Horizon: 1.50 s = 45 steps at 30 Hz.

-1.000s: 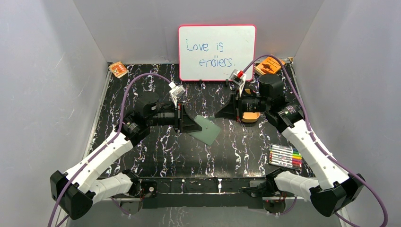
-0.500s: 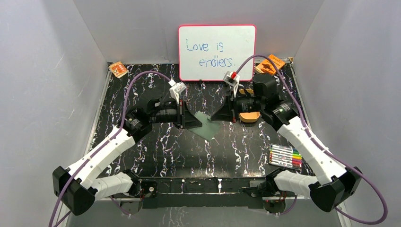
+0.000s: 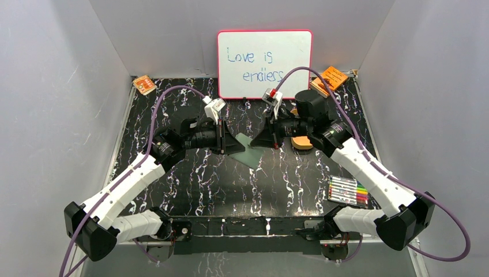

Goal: Put the credit cards into the card holder
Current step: Close the card holder.

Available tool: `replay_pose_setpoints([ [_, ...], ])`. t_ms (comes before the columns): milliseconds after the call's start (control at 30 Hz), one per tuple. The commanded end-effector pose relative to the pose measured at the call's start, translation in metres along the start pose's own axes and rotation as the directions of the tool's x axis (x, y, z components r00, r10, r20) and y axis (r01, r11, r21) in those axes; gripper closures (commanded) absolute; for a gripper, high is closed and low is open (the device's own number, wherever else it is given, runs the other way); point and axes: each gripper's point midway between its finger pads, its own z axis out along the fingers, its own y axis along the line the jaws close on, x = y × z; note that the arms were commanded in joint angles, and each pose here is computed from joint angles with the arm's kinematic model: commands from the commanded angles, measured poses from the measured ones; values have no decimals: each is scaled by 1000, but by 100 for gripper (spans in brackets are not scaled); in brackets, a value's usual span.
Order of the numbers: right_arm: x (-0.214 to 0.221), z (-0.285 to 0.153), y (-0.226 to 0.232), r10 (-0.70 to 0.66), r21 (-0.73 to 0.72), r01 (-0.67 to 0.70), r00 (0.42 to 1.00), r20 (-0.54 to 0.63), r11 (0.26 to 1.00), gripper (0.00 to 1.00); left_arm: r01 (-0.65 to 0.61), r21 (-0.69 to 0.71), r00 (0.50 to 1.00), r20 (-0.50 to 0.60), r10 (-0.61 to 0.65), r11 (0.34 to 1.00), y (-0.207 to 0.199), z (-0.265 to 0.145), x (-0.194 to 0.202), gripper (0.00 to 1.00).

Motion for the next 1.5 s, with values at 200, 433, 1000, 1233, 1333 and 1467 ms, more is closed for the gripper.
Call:
replay_pose_setpoints([
  [200, -16, -8, 3, -113, 47, 110, 991, 65, 993, 100, -40, 86, 997, 65, 34, 995, -31, -13, -20, 100],
  [433, -17, -8, -3, -140, 92, 133, 987, 80, 987, 100, -30, 119, 998, 61, 23, 992, -37, -13, -20, 100],
  [1000, -19, -11, -19, -160, 203, 136, 982, 102, 970, 100, -16, 152, 999, 42, 10, 988, -42, -11, -19, 100],
  [1233, -22, -10, -19, -159, 219, 129, 980, 121, 967, 100, -6, 152, 999, 39, 0, 988, -41, -9, -19, 100],
  [1333, -22, -8, -16, -155, 203, 128, 980, 123, 971, 100, -1, 154, 999, 40, -5, 988, -42, -9, -20, 100],
  [1467, -21, -5, -13, -148, 187, 124, 981, 123, 975, 100, 7, 160, 999, 38, -13, 987, -43, -8, -21, 100],
])
